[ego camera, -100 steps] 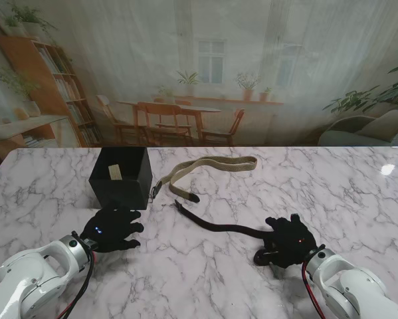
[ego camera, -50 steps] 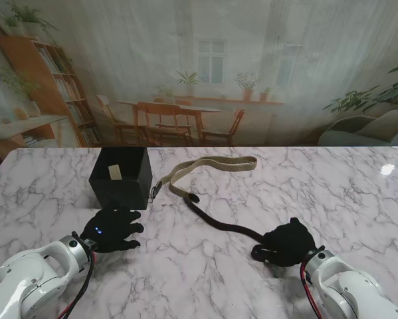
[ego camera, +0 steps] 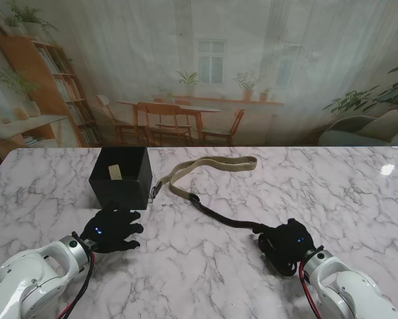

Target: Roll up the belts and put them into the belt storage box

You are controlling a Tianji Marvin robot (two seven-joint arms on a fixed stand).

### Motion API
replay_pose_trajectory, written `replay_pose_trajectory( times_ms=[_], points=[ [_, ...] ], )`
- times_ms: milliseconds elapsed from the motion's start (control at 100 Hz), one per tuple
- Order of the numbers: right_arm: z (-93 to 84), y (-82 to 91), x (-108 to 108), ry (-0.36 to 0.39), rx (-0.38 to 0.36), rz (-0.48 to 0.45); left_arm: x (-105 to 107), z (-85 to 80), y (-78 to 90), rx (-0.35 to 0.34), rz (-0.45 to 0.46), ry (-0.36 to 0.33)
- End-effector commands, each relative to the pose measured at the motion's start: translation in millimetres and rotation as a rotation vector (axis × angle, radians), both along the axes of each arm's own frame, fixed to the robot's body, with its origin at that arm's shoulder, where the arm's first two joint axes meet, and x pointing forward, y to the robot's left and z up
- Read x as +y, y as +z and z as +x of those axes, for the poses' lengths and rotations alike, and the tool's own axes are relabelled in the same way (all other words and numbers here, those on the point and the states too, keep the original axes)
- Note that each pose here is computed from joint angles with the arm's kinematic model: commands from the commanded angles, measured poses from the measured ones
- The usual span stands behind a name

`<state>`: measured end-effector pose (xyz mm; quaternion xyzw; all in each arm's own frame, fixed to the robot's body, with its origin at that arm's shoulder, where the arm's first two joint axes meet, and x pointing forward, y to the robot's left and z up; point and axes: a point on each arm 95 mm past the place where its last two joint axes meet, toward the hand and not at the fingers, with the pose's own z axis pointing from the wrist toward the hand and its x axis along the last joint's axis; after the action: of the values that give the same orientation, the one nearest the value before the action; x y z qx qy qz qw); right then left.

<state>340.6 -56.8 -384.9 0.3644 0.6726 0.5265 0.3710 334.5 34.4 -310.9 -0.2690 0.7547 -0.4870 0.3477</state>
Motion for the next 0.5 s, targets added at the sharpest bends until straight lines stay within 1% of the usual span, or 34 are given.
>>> replay_pose_trajectory(
  times_ms=[0, 210, 490],
  points=[
    [-0.2, -1.4, 0.5, -0.01, -0.002, 0.0, 0.2, -1.3, -2.7, 0.016, 0.011, 0.004],
    [0.9, -2.1, 1.5, -0.021, -0.005, 0.019, 0.5, -1.1, -2.5, 0.016, 0.012, 0.005],
    [0.7, -1.7, 1.5, -0.026, 0.032, 0.022, 1.2, -1.4, -2.7, 0.015, 0.01, 0.006]
  ],
)
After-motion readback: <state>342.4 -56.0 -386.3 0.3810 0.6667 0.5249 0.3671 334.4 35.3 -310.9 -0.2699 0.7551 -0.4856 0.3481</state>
